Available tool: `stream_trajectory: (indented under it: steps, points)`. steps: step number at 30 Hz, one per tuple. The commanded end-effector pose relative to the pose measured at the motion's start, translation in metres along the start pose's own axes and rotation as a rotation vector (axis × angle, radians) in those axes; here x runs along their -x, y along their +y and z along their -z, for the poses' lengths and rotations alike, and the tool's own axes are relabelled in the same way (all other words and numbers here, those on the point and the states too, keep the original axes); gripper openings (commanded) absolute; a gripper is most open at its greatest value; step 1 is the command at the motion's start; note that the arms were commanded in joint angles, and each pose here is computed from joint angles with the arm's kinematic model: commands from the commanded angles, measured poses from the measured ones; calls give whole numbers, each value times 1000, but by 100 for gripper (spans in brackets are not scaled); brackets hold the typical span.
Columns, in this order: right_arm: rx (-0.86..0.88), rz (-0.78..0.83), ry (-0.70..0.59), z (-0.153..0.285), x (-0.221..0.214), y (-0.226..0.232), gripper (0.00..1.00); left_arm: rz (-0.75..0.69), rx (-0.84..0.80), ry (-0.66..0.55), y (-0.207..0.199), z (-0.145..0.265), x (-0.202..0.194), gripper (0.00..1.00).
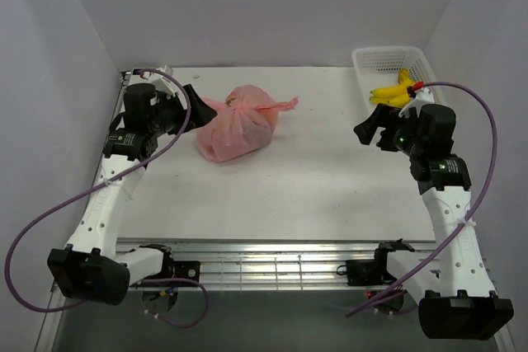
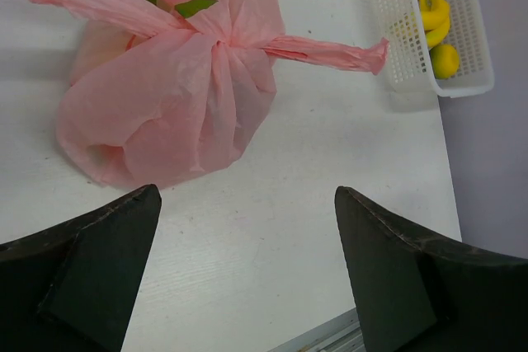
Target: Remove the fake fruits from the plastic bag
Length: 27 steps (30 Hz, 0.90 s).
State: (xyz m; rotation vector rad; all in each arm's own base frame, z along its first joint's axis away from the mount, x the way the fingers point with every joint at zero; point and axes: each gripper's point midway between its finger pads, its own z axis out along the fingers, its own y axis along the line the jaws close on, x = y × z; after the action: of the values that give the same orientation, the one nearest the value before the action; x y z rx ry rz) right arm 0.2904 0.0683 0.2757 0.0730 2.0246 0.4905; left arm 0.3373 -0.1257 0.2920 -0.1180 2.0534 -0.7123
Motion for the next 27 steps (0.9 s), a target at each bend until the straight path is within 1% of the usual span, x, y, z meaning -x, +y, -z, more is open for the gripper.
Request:
stream_trajectory:
  steps: [1,5,6,9,10,12,14,15,16,18,19,22,23,27]
  points:
    - [82,33,-93,6,32,20,90,-34,-39,-42,-16,0,18,98]
    - [96,65,-144,8,42,24,90,-62,-17,-25,-17,-21,18,98]
    - [94,66,-151,8,44,23,90,-71,-2,-10,-15,-32,18,98]
    - [137,91,-167,6,48,30,90,-117,17,1,-19,-51,19,98]
    - [160,106,-159,4,47,33,90,-155,34,36,-13,-66,12,98]
    - [181,118,-156,3,48,36,90,-206,69,38,-11,-79,15,98]
    - [202,125,-143,0,47,38,90,-259,119,89,3,-104,3,98]
    - [205,124,-142,-1,47,39,90,-278,157,111,11,-110,0,98]
    - [206,124,-137,-3,47,38,90,-316,161,142,11,-124,-5,98]
    - [201,123,-124,-6,44,36,90,-353,202,162,17,-136,-11,98]
    - [193,125,-122,-7,43,34,90,-376,233,178,23,-149,-16,98]
    - [171,128,-130,-7,43,31,90,-400,284,200,32,-164,-20,98]
    - [168,133,-133,-7,43,30,90,-406,304,235,41,-172,-31,98]
    - [165,141,-145,-5,43,29,90,-421,343,271,54,-186,-44,97]
